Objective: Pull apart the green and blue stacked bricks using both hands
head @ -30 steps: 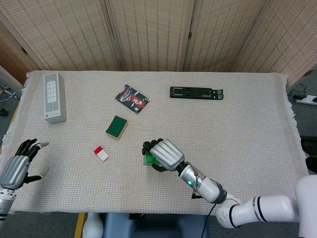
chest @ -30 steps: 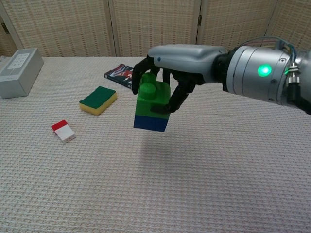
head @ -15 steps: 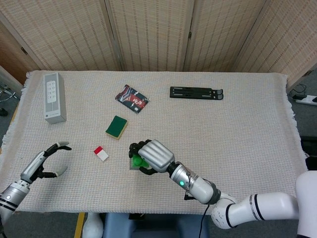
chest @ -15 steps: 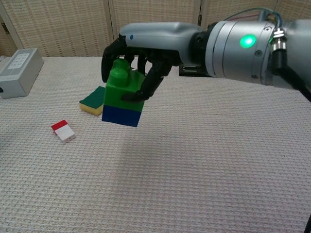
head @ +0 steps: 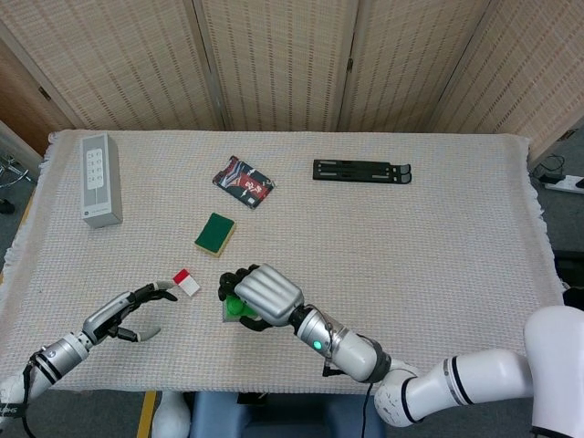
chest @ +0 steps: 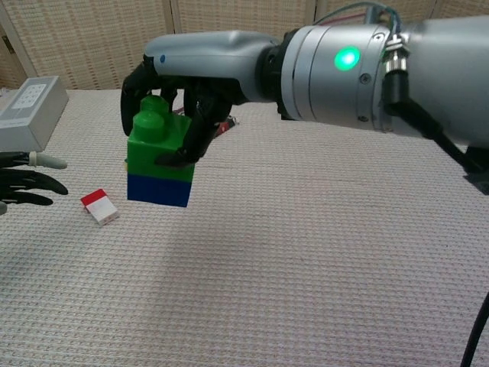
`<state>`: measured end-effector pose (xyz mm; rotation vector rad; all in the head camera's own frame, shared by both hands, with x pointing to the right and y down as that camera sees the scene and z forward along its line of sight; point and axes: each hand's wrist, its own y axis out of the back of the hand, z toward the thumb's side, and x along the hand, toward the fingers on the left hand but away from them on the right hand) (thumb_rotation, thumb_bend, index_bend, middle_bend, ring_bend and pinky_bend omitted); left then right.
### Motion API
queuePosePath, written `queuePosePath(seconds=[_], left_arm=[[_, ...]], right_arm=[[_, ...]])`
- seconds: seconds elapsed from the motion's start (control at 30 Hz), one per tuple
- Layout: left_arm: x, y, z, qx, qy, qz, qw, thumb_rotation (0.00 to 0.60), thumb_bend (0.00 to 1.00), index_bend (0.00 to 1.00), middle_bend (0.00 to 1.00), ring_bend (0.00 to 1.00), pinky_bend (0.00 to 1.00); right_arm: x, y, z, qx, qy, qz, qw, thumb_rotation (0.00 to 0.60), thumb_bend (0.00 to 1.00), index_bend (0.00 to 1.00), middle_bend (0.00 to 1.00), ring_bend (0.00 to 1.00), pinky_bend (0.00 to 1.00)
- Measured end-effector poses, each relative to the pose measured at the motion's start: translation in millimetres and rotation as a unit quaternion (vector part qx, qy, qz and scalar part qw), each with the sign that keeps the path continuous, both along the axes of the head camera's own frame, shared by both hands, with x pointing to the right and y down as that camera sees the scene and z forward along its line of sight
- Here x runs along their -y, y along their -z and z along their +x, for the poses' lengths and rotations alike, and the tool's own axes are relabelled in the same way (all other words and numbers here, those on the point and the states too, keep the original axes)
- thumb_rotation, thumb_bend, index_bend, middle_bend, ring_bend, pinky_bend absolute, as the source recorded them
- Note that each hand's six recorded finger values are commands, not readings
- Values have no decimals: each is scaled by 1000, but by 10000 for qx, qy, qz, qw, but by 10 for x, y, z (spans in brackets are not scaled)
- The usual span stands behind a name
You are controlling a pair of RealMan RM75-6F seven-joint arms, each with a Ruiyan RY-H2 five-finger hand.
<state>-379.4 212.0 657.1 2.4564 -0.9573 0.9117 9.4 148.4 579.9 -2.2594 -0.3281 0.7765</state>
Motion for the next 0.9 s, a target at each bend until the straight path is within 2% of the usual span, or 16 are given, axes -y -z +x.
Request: queuePosePath(seconds=[0.3,0.67,0.9], left_arm=[[48,-50,187,-345,-139,-297,9989,600,359,100,166,0,28],[68,-116,455,-697,-378,-469,9957,600,356,100,161,0,13],[60,-155,535,-721,-436,-523,9951,600,354,101,156,0,13]], right_arm=[[-144,-71,-176,-27,133,-109,9998,600,428,922,717,834,895],[-163,-113,-270,-7,129,-116,9998,600,428,922,717,834,896],[-188,-123,-326,137,114,-164,9997,600,428,922,717,835,896]])
